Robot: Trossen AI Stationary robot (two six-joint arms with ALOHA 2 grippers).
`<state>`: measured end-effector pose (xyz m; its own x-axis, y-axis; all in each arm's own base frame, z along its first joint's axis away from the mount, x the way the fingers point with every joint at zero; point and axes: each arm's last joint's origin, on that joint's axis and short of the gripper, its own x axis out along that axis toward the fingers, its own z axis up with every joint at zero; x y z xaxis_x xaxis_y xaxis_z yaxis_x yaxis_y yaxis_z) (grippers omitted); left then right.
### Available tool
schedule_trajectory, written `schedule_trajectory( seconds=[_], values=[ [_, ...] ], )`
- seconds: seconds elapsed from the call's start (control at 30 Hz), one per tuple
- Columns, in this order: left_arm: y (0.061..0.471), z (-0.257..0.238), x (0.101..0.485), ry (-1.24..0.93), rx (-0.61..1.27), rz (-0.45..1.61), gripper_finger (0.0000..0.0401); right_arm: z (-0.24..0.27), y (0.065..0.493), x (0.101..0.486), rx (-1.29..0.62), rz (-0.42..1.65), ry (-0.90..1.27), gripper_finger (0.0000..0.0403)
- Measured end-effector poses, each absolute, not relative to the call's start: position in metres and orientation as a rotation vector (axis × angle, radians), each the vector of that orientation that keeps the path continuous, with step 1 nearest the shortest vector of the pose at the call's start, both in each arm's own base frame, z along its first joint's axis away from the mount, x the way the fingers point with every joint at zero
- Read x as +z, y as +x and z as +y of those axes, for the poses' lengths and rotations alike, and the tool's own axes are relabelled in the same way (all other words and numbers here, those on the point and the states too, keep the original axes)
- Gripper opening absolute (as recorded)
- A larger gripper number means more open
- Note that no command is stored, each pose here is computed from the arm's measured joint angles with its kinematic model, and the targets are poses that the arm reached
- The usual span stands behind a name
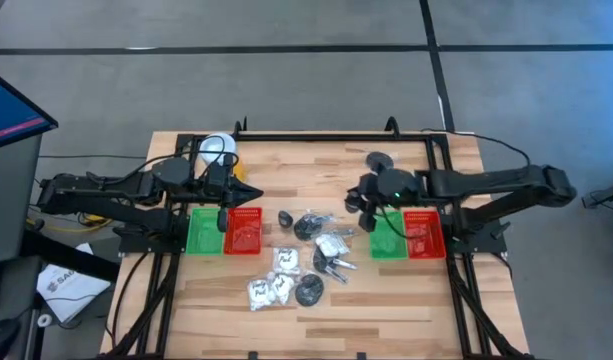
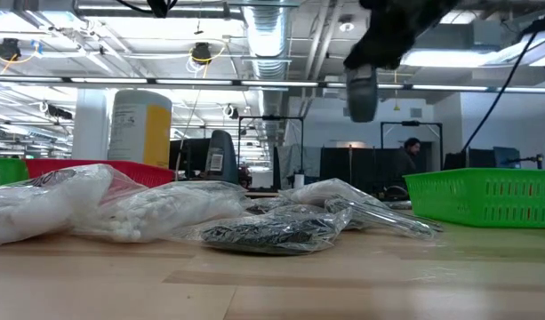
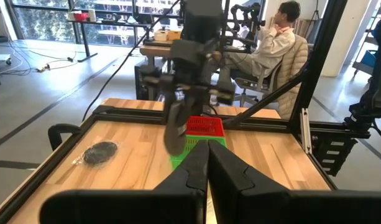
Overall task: Pick & Place Travel size toiletries
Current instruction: Put the gray deodorant into the right red bin
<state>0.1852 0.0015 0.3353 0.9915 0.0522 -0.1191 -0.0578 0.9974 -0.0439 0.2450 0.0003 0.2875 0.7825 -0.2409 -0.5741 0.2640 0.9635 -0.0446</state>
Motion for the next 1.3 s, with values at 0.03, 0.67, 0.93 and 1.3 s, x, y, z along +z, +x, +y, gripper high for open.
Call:
schedule_trajectory(
  seconds=[0.03, 0.67, 0.93, 1.3],
  values=[
    [0.185, 0.001, 0.335, -0.047, 0.055, 0.118, 0.0000, 0.005, 0.240, 0.289, -0.295, 0.620, 0.040, 0.0089],
    [0.189, 0.001, 0.315, -0.062, 0.056, 0.143, 0.0000, 0.051, 0.145, 0.268, -0.691, 0.632, 0.196, 0.0089],
    [0.190, 0.002, 0.302, -0.060, 0.061, 0.161, 0.0000, 0.054, 0.120, 0.254, -0.809, 0.631, 0.274, 0.0089],
    [0.190, 0.002, 0.284, -0.060, 0.066, 0.159, 0.0000, 0.059, 0.103, 0.223, -0.923, 0.631, 0.338, 0.0089]
  ],
)
